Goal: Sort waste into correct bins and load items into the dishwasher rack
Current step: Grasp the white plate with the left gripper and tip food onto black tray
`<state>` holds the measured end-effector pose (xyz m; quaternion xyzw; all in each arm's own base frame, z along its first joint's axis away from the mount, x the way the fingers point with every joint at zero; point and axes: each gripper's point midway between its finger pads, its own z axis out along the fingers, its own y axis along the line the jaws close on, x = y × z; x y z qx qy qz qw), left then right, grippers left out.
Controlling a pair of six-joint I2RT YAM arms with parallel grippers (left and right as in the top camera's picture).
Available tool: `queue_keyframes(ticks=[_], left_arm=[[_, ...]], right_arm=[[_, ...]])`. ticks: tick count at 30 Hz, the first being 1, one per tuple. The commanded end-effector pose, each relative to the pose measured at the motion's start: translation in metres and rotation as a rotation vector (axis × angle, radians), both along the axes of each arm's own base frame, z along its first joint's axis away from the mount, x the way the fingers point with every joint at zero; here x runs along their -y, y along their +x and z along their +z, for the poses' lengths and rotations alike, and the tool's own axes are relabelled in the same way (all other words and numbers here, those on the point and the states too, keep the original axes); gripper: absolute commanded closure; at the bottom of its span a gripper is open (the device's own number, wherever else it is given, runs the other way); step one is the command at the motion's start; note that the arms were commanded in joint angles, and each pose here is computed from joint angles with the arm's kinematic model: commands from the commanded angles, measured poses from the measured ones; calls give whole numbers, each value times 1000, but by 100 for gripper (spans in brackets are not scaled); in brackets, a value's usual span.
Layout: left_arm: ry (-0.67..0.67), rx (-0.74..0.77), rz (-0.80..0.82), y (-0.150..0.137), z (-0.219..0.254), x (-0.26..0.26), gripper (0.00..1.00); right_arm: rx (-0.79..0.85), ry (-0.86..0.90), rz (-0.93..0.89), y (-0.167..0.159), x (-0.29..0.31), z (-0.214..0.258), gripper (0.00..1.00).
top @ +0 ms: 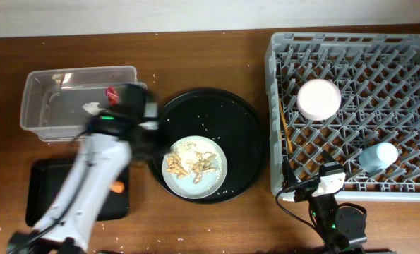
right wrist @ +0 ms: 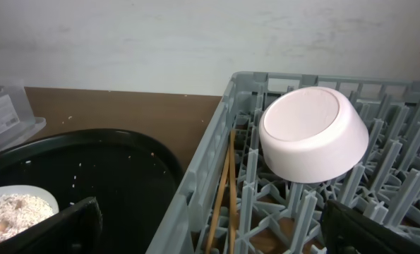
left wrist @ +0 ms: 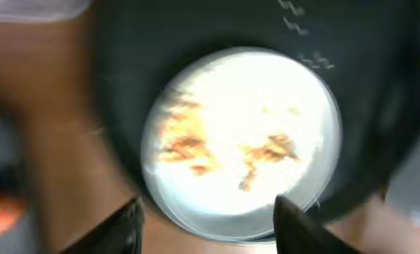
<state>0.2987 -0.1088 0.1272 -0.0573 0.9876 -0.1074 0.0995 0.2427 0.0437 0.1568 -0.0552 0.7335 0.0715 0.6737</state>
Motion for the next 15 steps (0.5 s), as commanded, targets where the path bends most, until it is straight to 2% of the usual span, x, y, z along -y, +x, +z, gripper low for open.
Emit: queue_keyframes(ticks=[1,3,5,10,12,14,15], left_arm=[[129,47,-370,-17,-20,80,47],[162,64,-603,-33,-35,127,47],[284,78,-696,-43,-56,142,48],[356,-24,-801,-70,-103,157,55],[377,-51,-834,-74,-110,154,61],[381,-49,-863,-74,-111,154,73],[391,-57,-897,-75,-114,152,74]], right_arm=[[-5,11,13,-1,-3,-3,2],[-5,11,13,-1,-3,-3,2],[-5,11,13,-1,-3,-3,2],[-5,11,13,-1,-3,-3,2],[-5,11,13,-1,-3,-3,2],[-5,11,13,-1,-3,-3,2],[-5,11,13,-1,-3,-3,2]])
